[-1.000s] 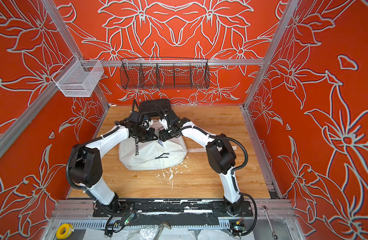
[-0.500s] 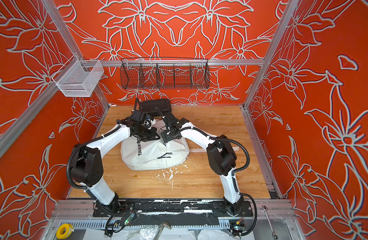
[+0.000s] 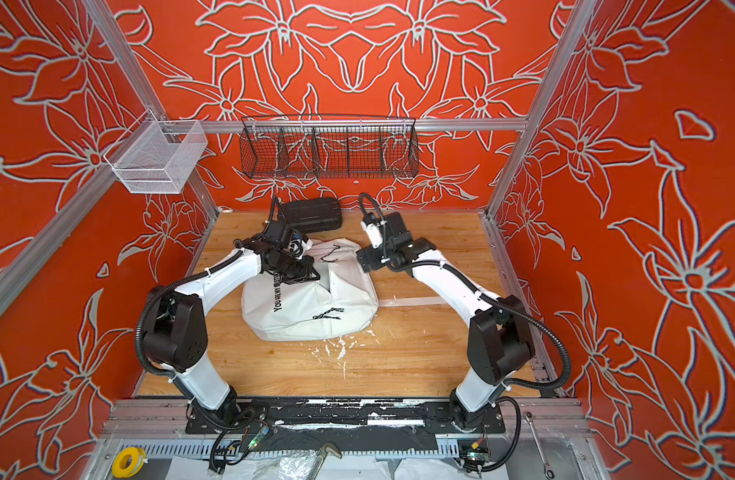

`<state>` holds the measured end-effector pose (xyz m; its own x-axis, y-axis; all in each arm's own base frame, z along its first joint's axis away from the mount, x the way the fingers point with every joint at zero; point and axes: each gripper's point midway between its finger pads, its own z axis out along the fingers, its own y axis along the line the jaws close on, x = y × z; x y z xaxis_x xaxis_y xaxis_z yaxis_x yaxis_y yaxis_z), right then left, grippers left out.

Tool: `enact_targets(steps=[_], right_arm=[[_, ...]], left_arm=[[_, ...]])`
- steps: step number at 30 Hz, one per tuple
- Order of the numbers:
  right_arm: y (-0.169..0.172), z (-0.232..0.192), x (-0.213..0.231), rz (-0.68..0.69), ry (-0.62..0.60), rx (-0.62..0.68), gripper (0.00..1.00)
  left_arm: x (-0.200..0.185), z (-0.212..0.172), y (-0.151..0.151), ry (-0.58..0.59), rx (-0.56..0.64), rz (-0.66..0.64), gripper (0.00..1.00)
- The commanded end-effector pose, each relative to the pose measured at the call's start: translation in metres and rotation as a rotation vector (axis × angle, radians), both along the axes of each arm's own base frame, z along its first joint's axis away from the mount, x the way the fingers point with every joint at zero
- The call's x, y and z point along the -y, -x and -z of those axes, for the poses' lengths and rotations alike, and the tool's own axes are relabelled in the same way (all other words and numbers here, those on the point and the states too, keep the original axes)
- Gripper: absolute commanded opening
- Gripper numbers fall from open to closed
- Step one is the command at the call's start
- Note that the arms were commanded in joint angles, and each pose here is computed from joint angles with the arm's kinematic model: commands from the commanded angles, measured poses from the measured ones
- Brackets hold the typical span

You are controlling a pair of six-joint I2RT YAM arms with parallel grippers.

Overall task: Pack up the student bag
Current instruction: 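Move the right gripper beside the bag and grasp the small lavender item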

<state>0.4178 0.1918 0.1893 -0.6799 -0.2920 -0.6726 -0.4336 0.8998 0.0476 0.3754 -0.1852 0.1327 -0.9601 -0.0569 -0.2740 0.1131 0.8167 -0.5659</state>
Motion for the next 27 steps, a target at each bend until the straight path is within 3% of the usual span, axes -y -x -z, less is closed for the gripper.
enact_targets(steps=[1, 5, 10, 21, 27], right_arm=[[0.010, 0.050, 0.098, 0.290, 0.120, -0.288, 0.87], [0.020, 0.088, 0.160, 0.444, 0.206, -0.471, 0.82], [0.032, 0.121, 0.209, 0.601, 0.273, -0.584, 0.73], [0.036, 0.147, 0.239, 0.632, 0.309, -0.666, 0.68], [0.041, 0.158, 0.235, 0.618, 0.234, -0.699, 0.48]], left_arm=[[0.005, -0.009, -0.005, 0.039, 0.041, 0.019, 0.00], [0.003, -0.007, 0.001, 0.025, 0.034, 0.018, 0.00], [-0.001, -0.010, 0.005, 0.012, 0.039, 0.003, 0.00], [-0.001, -0.015, 0.004, 0.009, 0.037, 0.002, 0.00], [-0.001, -0.016, 0.003, 0.004, 0.038, 0.002, 0.00]])
